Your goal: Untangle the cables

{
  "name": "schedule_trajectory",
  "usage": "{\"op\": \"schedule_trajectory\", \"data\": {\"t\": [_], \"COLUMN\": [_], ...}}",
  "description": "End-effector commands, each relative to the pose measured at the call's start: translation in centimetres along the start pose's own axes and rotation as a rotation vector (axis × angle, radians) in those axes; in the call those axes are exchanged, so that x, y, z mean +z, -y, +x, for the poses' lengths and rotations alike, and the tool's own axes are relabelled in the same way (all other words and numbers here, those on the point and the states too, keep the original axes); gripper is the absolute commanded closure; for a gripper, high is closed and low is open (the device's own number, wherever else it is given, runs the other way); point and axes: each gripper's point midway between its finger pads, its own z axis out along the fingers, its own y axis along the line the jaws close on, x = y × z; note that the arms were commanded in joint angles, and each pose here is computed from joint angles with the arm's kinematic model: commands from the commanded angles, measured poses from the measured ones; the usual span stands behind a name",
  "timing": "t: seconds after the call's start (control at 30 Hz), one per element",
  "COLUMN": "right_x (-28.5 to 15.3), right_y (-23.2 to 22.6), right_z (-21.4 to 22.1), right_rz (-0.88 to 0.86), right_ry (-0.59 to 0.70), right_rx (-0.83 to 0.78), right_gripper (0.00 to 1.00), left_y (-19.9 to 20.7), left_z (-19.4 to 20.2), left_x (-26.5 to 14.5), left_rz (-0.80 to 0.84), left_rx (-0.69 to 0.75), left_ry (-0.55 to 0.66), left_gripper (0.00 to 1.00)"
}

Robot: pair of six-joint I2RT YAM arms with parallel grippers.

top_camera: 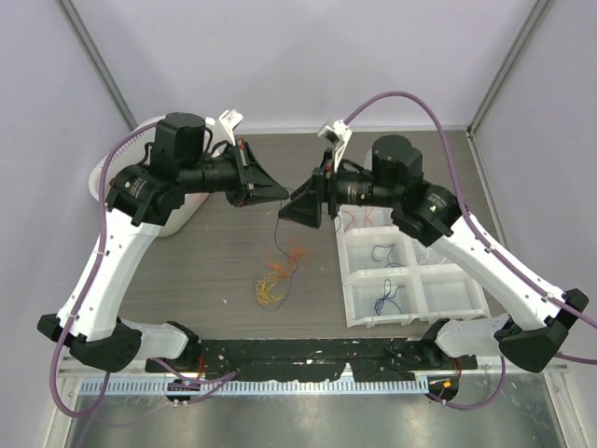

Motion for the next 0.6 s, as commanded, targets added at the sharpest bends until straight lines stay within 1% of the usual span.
{"op": "schedule_trajectory", "data": {"t": [0.0,0.03,0.1,0.13,0.17,0.2,0.27,0.3,0.4,0.57], "right_x": [0.4,0.6,1.2,1.4,1.5,1.4,1.8,2.0,2.5,2.3], "right_y": [-3.8,-3.9,-3.6,-2.4,-2.4,-1.6,-0.7,-1.0,-0.7,0.1], "right_z": [-1.0,-0.7,-0.5,-0.8,-0.8,-1.3,-1.3,-1.1,-1.0,-1.4], "right_rz": [-0.018,-0.002,0.092,0.182,0.211,0.277,0.348,0.350,0.396,0.462], "right_ry": [0.095,0.084,0.096,0.117,0.122,0.141,0.150,0.147,0.149,0.162], "right_rx": [-0.098,-0.096,-0.106,-0.097,-0.091,-0.071,-0.047,-0.041,-0.039,-0.043], "right_gripper": [0.28,0.28,0.34,0.35,0.40,0.42,0.46,0.49,0.50,0.50], "left_y": [0.7,0.7,0.9,0.8,0.7,0.6,0.4,0.3,0.1,0.0], "left_z": [-0.5,-0.6,-0.8,-0.9,-1.0,-1.3,-1.4,-1.5,-1.4,-1.2], "left_x": [-0.4,-0.2,-0.2,-0.1,-0.2,-0.2,-0.3,-0.2,-0.2,-0.2], "left_rz": [0.016,0.017,0.020,0.014,0.004,-0.008,-0.023,-0.027,-0.034,-0.035], "left_rx": [-0.015,-0.020,-0.025,-0.027,-0.030,-0.031,-0.040,-0.046,-0.073,-0.084], "left_ry": [0.035,0.031,0.034,0.038,0.044,0.060,0.068,0.074,0.074,0.070], "left_gripper": [1.00,1.00,1.00,1.00,1.00,1.00,1.00,1.00,1.00,1.00]}}
